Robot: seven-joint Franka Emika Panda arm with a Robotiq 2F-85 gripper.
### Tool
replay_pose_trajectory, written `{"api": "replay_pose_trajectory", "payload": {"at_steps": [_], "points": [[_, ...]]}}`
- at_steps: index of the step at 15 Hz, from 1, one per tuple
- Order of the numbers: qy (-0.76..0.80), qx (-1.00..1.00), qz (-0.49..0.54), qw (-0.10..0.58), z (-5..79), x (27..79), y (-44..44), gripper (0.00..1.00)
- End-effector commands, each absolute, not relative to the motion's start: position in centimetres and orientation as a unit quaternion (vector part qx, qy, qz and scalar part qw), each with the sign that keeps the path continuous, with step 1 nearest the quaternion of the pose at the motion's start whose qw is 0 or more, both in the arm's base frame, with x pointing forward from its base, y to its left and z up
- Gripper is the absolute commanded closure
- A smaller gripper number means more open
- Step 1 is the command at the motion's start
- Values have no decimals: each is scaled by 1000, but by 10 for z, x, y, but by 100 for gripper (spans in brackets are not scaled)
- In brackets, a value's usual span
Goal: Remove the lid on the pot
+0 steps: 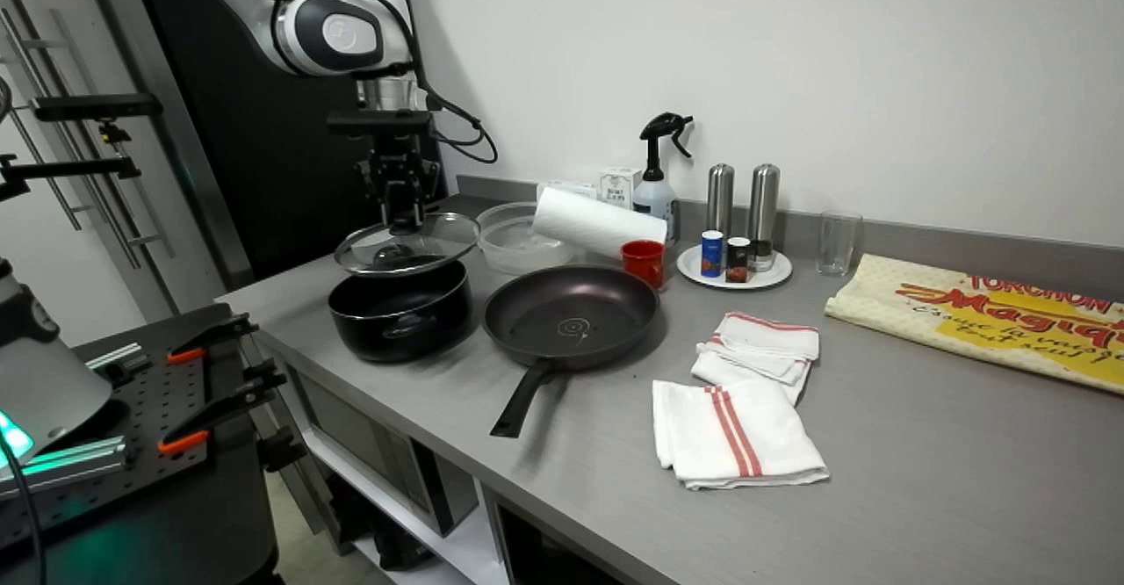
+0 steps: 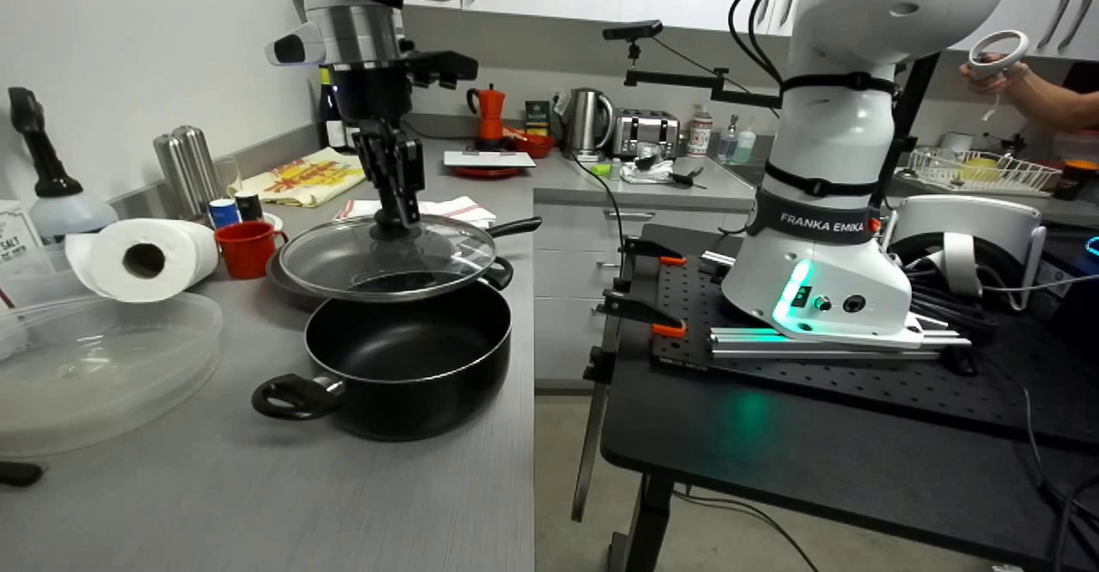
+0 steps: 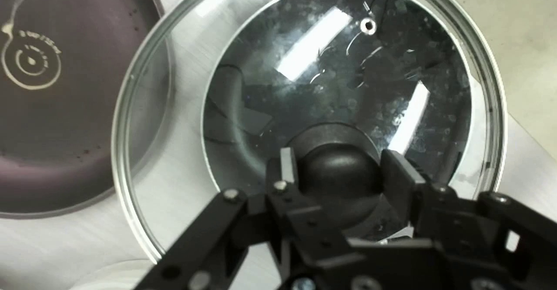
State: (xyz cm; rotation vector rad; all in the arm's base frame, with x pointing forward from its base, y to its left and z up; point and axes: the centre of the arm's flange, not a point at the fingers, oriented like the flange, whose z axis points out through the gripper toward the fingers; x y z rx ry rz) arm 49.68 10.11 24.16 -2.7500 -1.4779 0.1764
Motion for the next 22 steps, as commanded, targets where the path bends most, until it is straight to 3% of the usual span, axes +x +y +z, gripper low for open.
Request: {"api": "replay_pose_trajectory", "payload": {"at_steps": [1, 12, 22], "points": [[-428, -903, 37, 10, 263, 516, 71, 74], [-361, -931, 14, 58, 278, 604, 45, 74], [-226, -967, -17, 113, 260, 633, -79, 74]]}}
